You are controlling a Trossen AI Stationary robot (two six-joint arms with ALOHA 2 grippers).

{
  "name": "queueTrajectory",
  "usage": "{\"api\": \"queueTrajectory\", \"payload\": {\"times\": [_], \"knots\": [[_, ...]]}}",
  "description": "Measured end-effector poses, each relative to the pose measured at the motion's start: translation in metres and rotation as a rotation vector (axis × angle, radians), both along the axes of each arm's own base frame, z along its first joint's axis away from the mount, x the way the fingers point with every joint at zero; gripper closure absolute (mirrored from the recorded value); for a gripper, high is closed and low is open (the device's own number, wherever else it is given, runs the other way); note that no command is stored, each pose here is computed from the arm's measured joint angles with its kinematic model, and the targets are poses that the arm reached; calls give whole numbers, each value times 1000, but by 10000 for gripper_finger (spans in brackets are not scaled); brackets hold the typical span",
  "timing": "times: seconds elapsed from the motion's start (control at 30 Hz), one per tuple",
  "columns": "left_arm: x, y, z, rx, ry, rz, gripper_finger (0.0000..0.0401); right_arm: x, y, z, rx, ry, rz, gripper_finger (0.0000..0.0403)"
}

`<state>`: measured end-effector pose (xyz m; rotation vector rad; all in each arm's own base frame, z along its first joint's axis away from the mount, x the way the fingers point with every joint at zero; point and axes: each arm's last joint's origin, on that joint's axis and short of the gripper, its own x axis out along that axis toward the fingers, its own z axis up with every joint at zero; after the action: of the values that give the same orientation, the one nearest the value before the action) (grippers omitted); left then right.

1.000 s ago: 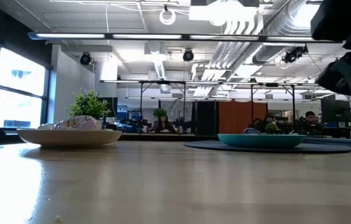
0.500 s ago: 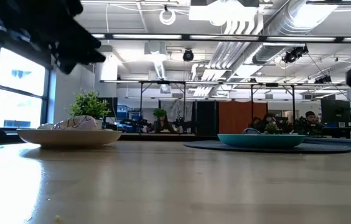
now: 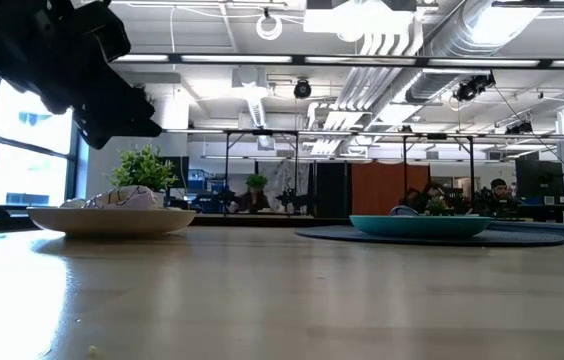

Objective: Pick & Place donuts
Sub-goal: Put the small green donut on the blue plate

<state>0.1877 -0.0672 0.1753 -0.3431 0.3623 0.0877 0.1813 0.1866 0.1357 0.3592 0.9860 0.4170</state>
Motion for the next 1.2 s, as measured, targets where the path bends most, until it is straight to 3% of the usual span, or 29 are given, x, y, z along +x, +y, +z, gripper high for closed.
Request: {"api": "queueTrajectory", "payload": {"times": [0.7, 1.2], "knots": [[0, -1, 0, -5, 5, -19, 236, -15, 9, -3, -121, -68, -2, 270], [0, -1, 0, -5, 5, -19, 236, -14, 2, -7, -215, -78, -44, 198]]}}
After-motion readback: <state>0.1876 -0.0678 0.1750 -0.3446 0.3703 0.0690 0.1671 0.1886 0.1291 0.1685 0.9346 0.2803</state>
